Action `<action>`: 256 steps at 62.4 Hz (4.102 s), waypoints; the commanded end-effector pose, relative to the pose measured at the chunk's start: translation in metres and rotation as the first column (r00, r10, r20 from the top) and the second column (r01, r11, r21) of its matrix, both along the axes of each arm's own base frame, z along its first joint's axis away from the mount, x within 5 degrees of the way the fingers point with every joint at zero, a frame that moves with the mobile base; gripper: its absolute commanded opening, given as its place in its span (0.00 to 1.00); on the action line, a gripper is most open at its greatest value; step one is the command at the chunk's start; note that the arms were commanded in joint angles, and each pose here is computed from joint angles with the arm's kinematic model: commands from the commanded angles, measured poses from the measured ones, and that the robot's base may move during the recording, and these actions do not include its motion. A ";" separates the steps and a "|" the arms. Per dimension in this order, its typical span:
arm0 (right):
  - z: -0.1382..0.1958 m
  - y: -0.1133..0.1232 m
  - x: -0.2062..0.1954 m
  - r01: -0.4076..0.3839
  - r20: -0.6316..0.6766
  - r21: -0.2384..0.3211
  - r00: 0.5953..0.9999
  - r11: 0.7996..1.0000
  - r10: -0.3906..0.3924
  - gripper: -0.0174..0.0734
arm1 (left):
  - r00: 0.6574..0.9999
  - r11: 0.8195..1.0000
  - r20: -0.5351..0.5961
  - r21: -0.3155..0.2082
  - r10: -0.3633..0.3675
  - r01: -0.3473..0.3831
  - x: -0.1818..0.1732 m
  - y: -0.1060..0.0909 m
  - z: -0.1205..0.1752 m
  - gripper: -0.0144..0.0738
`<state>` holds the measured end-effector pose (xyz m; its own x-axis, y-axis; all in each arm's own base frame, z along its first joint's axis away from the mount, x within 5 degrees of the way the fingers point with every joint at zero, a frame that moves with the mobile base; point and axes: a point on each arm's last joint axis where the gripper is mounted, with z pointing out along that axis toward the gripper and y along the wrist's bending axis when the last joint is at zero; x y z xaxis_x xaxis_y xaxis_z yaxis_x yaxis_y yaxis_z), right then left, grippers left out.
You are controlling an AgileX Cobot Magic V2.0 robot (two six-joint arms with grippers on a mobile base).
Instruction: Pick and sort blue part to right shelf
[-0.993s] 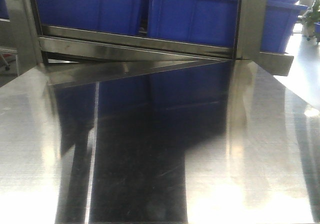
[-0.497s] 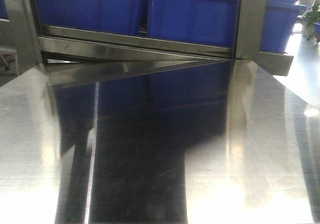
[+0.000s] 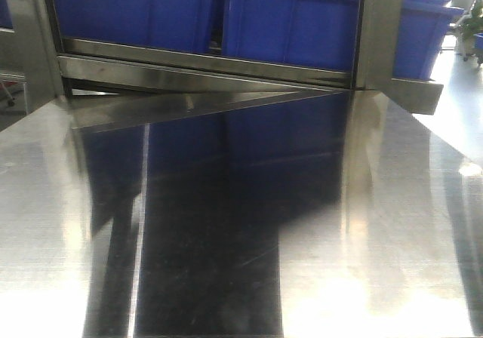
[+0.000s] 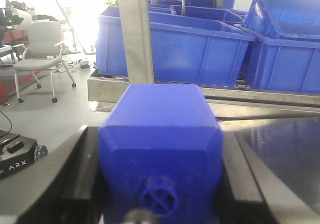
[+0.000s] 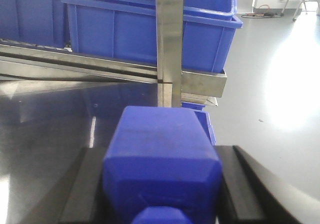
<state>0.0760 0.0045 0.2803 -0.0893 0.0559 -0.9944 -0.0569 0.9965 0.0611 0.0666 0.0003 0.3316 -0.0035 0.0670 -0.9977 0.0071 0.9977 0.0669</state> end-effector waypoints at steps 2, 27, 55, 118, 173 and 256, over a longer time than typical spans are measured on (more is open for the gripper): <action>0.019 0.000 0.000 -0.004 0.128 -0.011 0.992 1.000 0.005 0.68 | 0.994 1.000 0.108 0.003 -0.008 0.007 -0.002 -0.001 0.017 0.48; 0.019 0.000 0.000 -0.004 0.128 -0.011 0.992 1.000 0.005 0.68 | 0.994 1.000 0.108 0.003 -0.008 0.007 -0.002 -0.001 0.017 0.48; 0.019 0.000 0.000 -0.004 0.128 -0.011 0.992 1.000 0.005 0.68 | 0.994 1.000 0.108 0.003 -0.008 0.007 -0.002 -0.001 0.017 0.48; 0.019 0.000 0.000 -0.004 0.128 -0.011 0.992 1.000 0.005 0.68 | 0.994 1.000 0.108 0.003 -0.008 0.007 -0.002 -0.001 0.017 0.48; 0.019 0.000 0.000 -0.004 0.128 -0.011 0.992 1.000 0.005 0.68 | 0.994 1.000 0.108 0.003 -0.008 0.007 -0.002 -0.001 0.017 0.48; 0.019 0.000 0.000 -0.004 0.128 -0.011 0.992 1.000 0.005 0.68 | 0.994 1.000 0.108 0.003 -0.008 0.007 -0.002 -0.001 0.017 0.48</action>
<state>0.0760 0.0045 0.2803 -0.0893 0.0559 -0.9944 -0.0569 0.9965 0.0611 0.0666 0.0004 0.3314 -0.0057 0.0700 -0.9975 0.0071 0.9975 0.0699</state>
